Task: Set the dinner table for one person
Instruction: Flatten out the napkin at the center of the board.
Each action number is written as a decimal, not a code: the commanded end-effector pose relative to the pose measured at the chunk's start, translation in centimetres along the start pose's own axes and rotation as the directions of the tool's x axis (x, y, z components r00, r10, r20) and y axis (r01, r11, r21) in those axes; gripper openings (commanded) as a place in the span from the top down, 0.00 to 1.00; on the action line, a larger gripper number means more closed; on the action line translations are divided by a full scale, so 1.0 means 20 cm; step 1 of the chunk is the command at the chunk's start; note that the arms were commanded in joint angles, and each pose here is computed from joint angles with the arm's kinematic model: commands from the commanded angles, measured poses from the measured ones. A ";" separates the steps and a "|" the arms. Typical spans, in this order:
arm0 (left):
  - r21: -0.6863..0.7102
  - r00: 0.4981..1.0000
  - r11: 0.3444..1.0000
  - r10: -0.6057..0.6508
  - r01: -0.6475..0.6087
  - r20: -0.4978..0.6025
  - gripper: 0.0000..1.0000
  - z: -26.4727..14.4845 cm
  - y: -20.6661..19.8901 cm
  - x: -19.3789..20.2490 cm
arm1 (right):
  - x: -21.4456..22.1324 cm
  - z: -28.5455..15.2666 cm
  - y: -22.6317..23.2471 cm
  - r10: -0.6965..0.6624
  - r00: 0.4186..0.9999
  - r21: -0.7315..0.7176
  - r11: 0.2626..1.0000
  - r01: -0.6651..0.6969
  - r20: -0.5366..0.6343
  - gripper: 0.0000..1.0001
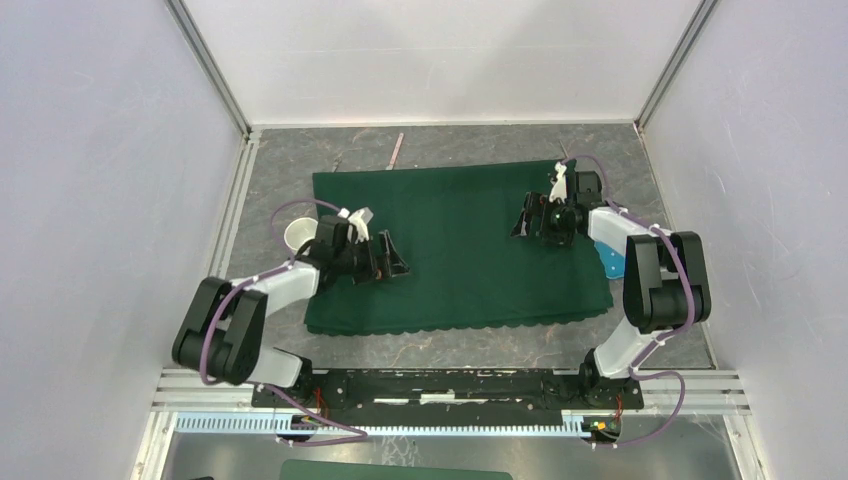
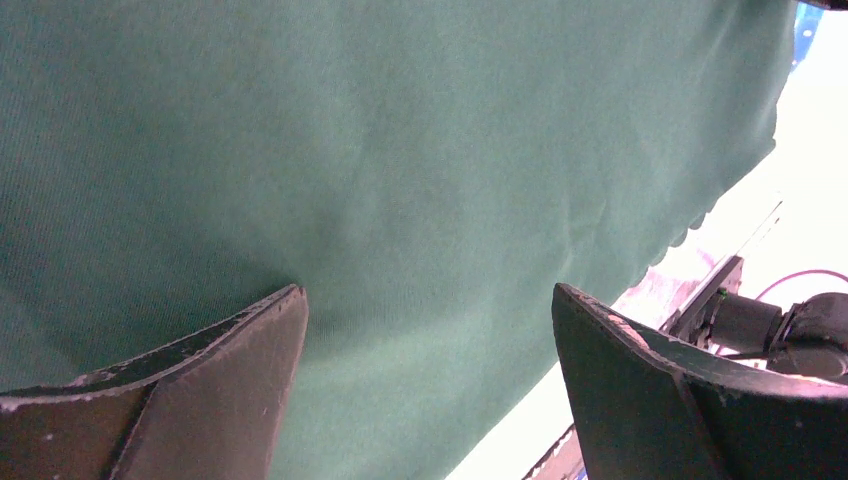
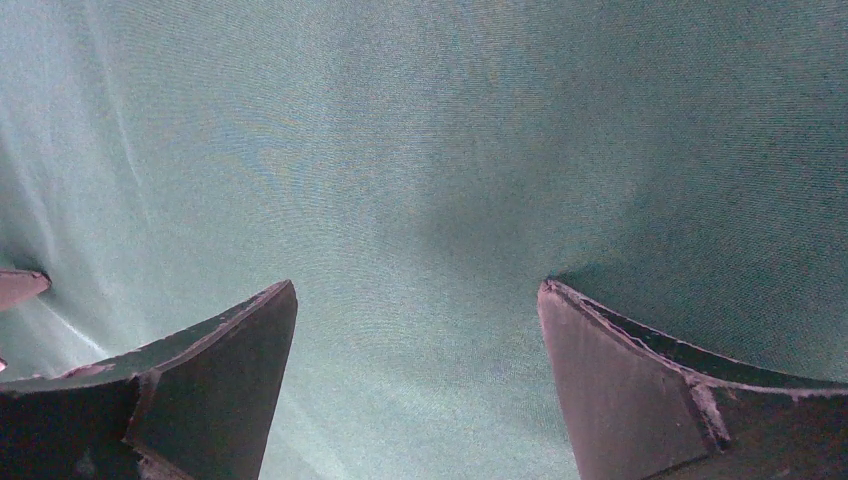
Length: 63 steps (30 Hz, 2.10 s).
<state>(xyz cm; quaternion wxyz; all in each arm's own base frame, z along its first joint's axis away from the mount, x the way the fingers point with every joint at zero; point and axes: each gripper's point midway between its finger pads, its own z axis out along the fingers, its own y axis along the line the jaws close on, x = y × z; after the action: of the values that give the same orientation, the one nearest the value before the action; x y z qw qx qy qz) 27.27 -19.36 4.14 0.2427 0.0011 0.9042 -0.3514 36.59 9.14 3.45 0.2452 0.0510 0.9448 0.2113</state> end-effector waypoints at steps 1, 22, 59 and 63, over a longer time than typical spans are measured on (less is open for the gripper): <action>-0.199 0.980 0.975 -0.127 0.096 -0.154 0.00 -0.12 0.22 0.37 | 0.23 -0.03 -0.13 0.026 0.993 0.112 0.994 -0.013 -0.115 0.02; -0.160 0.988 0.979 -0.136 0.124 -0.069 0.00 -0.12 0.15 0.27 | 0.30 -0.11 -0.08 0.014 0.993 0.086 0.996 -0.004 -0.114 0.02; 0.050 0.998 0.998 0.043 -0.045 0.049 0.00 0.17 -0.35 -0.79 | -1.15 -0.42 0.06 0.165 0.898 -0.142 0.983 -0.116 0.409 0.02; 0.085 0.998 0.995 0.050 -0.054 0.048 0.00 0.25 -0.38 -0.89 | -1.09 -0.36 0.01 0.178 0.903 -0.124 0.982 -0.139 0.391 0.02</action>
<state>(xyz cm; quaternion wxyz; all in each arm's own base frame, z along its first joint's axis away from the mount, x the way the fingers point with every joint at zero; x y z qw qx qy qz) 41.77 -23.85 12.15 0.2587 -0.0049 0.8981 -0.3555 51.49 2.03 18.64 0.4049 0.1556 0.8655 0.2504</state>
